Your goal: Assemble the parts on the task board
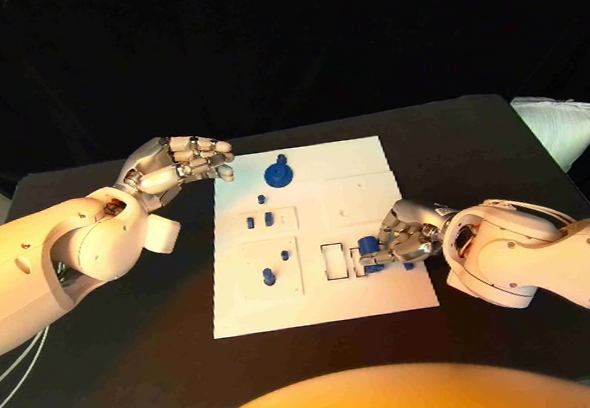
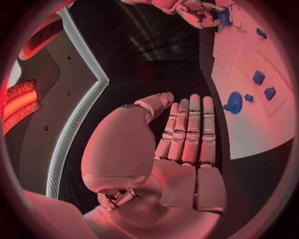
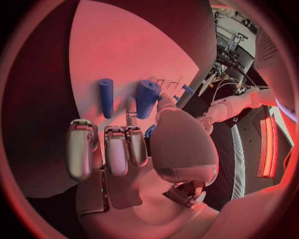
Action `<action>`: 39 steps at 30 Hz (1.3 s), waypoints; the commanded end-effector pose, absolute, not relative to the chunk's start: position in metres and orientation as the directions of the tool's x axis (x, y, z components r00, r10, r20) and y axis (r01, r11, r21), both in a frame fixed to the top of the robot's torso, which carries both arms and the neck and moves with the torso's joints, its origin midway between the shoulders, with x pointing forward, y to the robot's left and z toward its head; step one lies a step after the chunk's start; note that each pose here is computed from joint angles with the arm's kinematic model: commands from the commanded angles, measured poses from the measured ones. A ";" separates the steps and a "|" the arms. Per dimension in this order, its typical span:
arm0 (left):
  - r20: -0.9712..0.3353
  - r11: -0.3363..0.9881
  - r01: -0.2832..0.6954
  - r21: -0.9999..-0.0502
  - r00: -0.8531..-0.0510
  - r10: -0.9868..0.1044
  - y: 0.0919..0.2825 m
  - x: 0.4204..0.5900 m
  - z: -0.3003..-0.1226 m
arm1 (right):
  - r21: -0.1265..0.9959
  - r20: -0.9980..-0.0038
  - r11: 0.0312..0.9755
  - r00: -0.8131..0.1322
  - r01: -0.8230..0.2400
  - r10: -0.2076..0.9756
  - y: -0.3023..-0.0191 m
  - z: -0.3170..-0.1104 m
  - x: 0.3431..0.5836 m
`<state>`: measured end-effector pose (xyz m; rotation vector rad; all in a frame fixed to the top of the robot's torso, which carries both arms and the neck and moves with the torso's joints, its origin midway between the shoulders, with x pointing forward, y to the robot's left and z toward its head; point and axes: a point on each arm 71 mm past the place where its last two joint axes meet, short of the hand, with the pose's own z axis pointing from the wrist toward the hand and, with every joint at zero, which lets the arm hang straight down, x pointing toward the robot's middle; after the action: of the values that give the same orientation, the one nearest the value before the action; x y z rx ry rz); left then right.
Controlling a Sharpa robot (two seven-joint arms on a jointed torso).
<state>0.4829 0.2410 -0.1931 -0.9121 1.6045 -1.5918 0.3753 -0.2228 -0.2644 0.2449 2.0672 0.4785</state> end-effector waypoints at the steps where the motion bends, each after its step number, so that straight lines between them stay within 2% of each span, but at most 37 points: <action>1: 0.018 -0.012 -0.015 -1.000 -0.529 -0.848 0.239 0.482 -0.193 | 0.395 -0.772 0.919 -0.542 0.001 0.332 -0.226 -0.273 0.374; 13: 0.018 -0.011 -0.016 -1.000 -0.529 -0.848 0.238 0.482 -0.193 | 0.430 -0.751 0.902 -0.535 0.046 0.386 -0.231 -0.272 0.372; 27: 0.018 -0.011 -0.018 -1.000 -0.532 -0.847 0.237 0.483 -0.194 | 0.547 -0.676 0.825 -0.505 0.144 0.537 -0.231 -0.263 0.371; 39: 0.018 -0.009 -0.019 -1.000 -0.530 -0.848 0.237 0.483 -0.194 | 0.599 -0.669 0.791 -0.467 0.123 0.578 -0.227 -0.243 0.374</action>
<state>0.4833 0.2394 -0.1947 -0.9144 1.6130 -1.5904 0.3745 -0.2291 -0.2445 0.5023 2.0265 0.5638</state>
